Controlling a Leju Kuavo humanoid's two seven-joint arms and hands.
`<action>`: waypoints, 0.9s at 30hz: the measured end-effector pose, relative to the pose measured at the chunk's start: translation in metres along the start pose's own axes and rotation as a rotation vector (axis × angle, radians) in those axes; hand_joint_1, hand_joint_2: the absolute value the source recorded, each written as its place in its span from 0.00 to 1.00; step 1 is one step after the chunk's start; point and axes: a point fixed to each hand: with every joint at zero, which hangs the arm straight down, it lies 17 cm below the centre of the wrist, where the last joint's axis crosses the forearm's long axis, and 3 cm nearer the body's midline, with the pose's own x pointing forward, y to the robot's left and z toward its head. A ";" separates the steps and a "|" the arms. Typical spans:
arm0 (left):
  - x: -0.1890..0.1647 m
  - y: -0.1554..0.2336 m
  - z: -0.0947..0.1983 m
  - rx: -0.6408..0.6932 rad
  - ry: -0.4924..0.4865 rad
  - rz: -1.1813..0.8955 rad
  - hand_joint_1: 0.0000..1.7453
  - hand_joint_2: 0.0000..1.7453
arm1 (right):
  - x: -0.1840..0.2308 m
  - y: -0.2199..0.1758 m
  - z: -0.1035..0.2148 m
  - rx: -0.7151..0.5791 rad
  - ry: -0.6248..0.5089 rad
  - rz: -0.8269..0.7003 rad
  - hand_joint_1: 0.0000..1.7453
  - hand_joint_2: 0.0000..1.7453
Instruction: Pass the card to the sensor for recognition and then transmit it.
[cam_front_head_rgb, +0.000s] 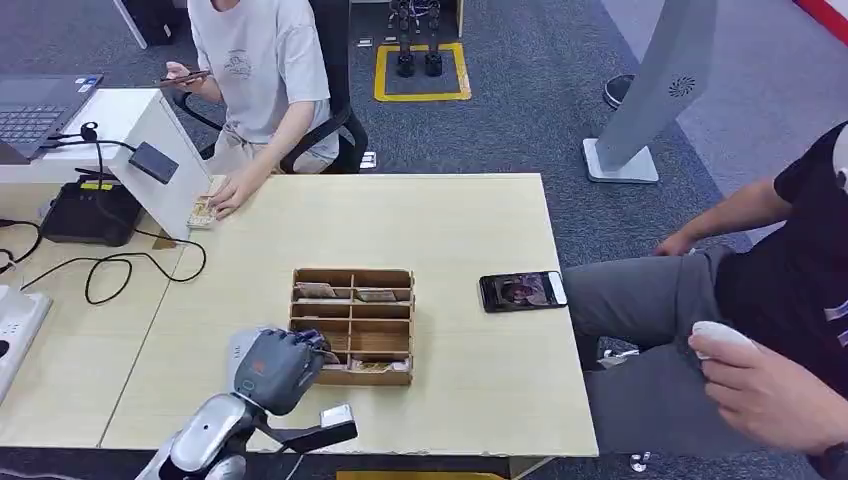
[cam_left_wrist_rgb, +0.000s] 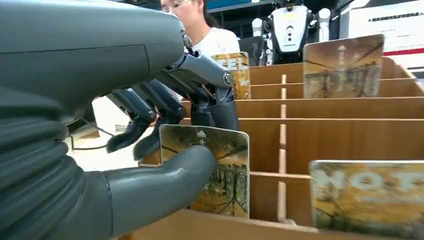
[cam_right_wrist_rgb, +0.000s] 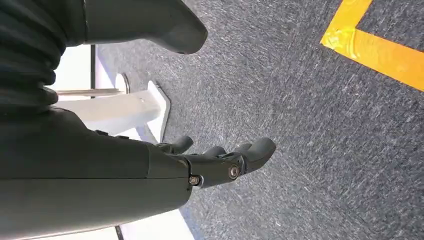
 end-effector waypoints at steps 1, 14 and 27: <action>-0.004 0.002 0.000 0.002 0.003 0.013 1.00 1.00 | 0.001 0.000 0.000 0.000 -0.003 0.000 0.00 1.00; -0.050 0.151 -0.046 0.234 -0.032 0.099 1.00 1.00 | 0.002 -0.001 0.000 0.004 -0.005 0.013 0.00 1.00; -0.123 0.271 -0.122 0.393 0.214 -0.142 1.00 1.00 | 0.004 -0.005 -0.002 0.008 0.003 0.031 0.00 1.00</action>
